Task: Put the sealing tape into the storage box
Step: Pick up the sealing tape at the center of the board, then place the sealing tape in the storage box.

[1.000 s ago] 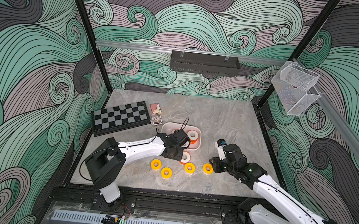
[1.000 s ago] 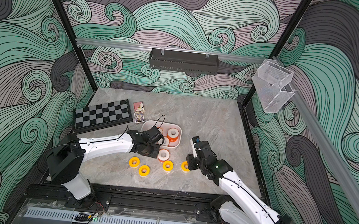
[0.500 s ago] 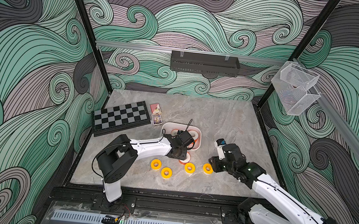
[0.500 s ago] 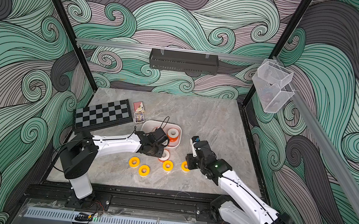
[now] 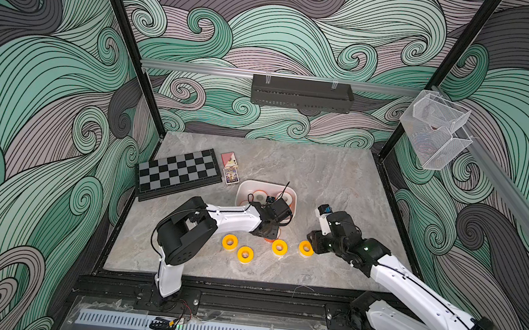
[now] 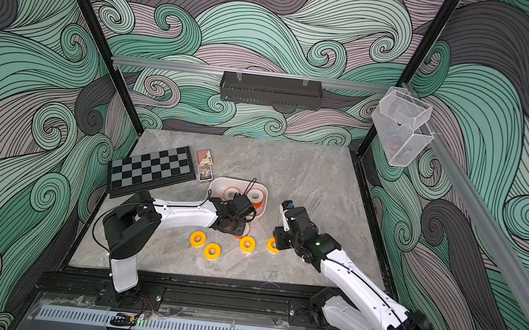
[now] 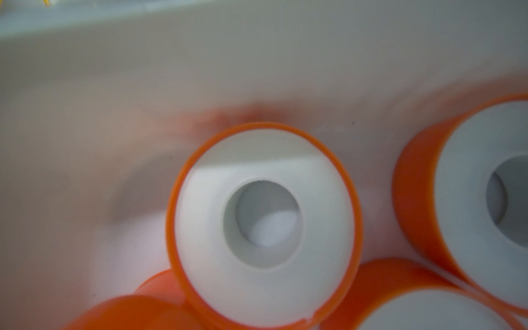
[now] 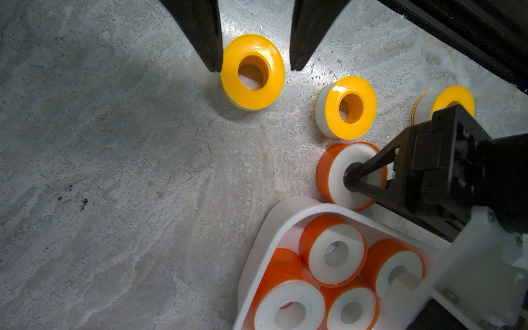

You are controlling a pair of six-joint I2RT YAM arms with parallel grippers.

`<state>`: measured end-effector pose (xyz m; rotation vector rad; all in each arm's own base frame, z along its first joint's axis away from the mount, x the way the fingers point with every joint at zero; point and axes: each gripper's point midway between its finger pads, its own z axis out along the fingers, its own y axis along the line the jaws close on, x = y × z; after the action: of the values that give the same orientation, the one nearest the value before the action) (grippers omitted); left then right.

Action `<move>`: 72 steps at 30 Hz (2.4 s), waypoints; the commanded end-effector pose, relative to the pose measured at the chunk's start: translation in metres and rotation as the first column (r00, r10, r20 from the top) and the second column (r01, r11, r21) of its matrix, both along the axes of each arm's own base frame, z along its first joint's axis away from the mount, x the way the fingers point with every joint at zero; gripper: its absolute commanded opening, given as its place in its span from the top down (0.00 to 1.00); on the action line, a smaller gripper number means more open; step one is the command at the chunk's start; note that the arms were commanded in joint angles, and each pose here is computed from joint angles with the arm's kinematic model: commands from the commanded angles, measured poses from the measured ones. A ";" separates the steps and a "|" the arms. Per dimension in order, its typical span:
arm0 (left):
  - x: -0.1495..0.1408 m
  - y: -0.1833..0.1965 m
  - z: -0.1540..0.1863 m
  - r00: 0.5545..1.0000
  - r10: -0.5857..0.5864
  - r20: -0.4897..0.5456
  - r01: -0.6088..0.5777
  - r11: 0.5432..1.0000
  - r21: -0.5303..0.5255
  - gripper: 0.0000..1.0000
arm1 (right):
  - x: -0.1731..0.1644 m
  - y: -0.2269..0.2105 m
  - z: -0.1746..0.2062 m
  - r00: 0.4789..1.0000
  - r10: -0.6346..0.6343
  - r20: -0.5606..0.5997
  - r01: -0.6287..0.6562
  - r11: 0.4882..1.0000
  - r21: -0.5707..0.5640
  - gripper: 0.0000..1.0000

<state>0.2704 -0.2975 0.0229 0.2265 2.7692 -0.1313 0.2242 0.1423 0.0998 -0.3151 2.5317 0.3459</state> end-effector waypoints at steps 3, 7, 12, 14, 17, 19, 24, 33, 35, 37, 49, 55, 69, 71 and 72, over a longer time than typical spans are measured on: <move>-0.004 0.013 0.007 1.000 0.002 0.010 -0.003 0.998 0.062 0.72 | 0.001 0.003 0.000 1.000 0.008 0.001 -0.008 1.000 0.016 0.57; -0.005 0.016 0.027 0.999 -0.012 0.034 0.010 0.998 0.055 0.75 | 0.001 0.004 0.000 1.000 0.012 -0.002 -0.012 1.000 0.019 0.57; -0.009 0.021 0.052 0.998 -0.031 0.051 0.030 0.999 0.033 0.78 | 0.000 0.004 0.000 1.000 0.014 -0.005 -0.014 1.000 0.019 0.57; -0.013 0.024 0.064 0.998 -0.039 0.057 0.038 0.999 0.020 0.78 | 0.000 0.005 -0.001 1.000 0.016 -0.005 -0.016 1.000 0.022 0.57; -0.016 0.027 0.089 0.995 -0.054 0.086 0.055 0.998 -0.006 0.78 | 0.000 0.005 0.000 1.000 0.018 -0.005 -0.018 1.000 0.024 0.57; -0.011 0.031 0.113 0.989 -0.066 0.135 0.067 0.998 -0.002 0.77 | -0.001 0.005 0.000 1.000 0.019 -0.006 -0.019 1.000 0.024 0.57; 0.015 0.031 0.151 0.969 -0.091 0.230 0.092 0.996 0.006 0.75 | -0.001 0.006 0.000 1.000 0.023 -0.008 -0.022 0.999 0.028 0.57; 0.066 0.022 0.132 0.990 -0.084 0.112 0.083 0.996 0.013 0.74 | -0.001 0.008 -0.001 1.000 0.027 -0.015 -0.027 0.999 0.032 0.56; 0.075 0.018 0.120 0.994 -0.089 0.070 0.089 0.996 0.009 0.75 | -0.001 0.008 -0.001 1.000 0.027 -0.016 -0.026 0.999 0.032 0.56; 0.080 0.015 0.104 0.996 -0.085 0.014 0.085 0.996 0.016 0.74 | -0.002 0.008 -0.001 0.999 0.030 -0.017 -0.030 0.999 0.033 0.56; 0.083 0.006 0.049 0.990 -0.115 -0.081 0.118 0.992 0.038 0.75 | -0.001 0.009 -0.003 0.999 0.030 -0.023 -0.030 0.999 0.033 0.56; 0.077 0.013 0.046 0.990 -0.114 -0.083 0.118 0.992 0.040 0.75 | -0.001 0.009 -0.004 0.999 0.029 -0.024 -0.028 0.999 0.030 0.56; 0.069 0.017 0.072 0.990 -0.129 -0.054 0.129 0.992 -0.003 0.74 | -0.001 0.009 -0.005 0.999 0.030 -0.027 -0.029 0.999 0.031 0.56; 0.068 0.017 0.067 0.989 -0.132 -0.065 0.132 0.991 0.003 0.74 | -0.001 0.009 -0.005 0.999 0.030 -0.028 -0.029 0.999 0.031 0.56; 0.068 0.017 0.065 0.988 -0.135 -0.071 0.136 0.991 0.007 0.74 | -0.001 0.009 -0.004 0.999 0.030 -0.027 -0.029 0.999 0.033 0.56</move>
<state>0.3417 -0.2820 0.0793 0.3942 2.8241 -0.1446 0.2222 0.1504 0.0946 -0.3367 2.5551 0.3933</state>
